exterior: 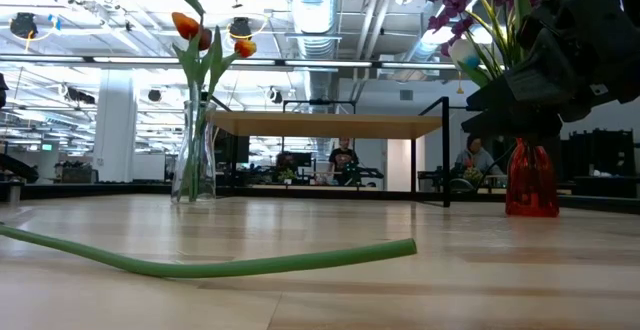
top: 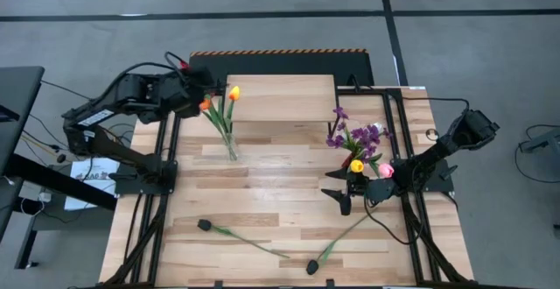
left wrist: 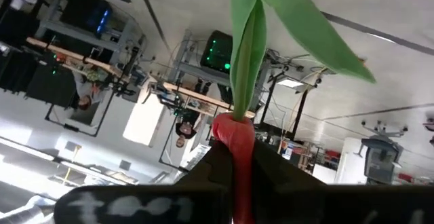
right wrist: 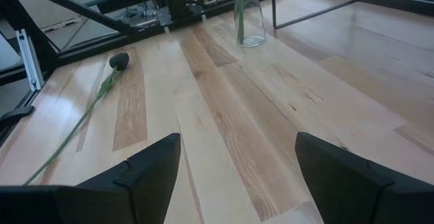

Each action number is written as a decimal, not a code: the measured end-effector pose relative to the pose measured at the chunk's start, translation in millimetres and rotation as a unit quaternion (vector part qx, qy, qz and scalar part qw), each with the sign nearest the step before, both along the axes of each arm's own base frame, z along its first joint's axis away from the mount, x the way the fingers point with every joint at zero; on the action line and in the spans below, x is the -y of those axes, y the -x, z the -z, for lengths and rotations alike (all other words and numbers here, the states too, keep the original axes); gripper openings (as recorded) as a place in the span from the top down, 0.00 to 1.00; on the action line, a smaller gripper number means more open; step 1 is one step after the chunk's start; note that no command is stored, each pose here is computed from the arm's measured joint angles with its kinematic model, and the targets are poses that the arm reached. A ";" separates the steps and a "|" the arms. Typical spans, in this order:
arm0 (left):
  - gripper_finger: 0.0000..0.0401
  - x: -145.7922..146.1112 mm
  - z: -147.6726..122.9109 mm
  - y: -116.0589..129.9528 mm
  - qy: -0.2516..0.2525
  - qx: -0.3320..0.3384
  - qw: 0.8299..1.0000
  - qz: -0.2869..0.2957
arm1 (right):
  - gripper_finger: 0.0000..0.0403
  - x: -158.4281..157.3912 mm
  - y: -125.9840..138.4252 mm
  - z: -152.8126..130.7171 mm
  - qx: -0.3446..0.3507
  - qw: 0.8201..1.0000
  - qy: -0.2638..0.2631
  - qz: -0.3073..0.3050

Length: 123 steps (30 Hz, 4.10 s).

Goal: Pick and place flowers into a vace then onto a shelf
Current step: Put the red flower into the transparent vase, then put the left black flower into the transparent vase

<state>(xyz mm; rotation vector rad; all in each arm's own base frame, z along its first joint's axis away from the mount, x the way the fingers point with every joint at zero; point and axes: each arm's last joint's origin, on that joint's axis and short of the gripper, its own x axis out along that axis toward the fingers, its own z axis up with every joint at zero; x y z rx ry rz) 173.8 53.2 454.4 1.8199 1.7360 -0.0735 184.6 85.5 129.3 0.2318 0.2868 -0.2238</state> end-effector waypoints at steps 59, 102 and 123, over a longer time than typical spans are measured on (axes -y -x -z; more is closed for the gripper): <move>0.46 15.9 19.0 -26.9 0.234 0.298 0.916 -0.130 | 0.29 0.3 0.7 1.8 -0.009 1.000 0.001 -0.001; 0.47 143.7 172.2 -2.9 0.559 0.420 0.605 -0.381 | 0.29 -1.2 -0.8 -1.9 0.008 1.000 -0.012 -0.011; 0.47 143.8 312.4 17.4 0.635 0.441 0.498 -0.392 | 0.29 -0.8 -0.3 -0.3 -0.001 1.000 -0.005 -0.012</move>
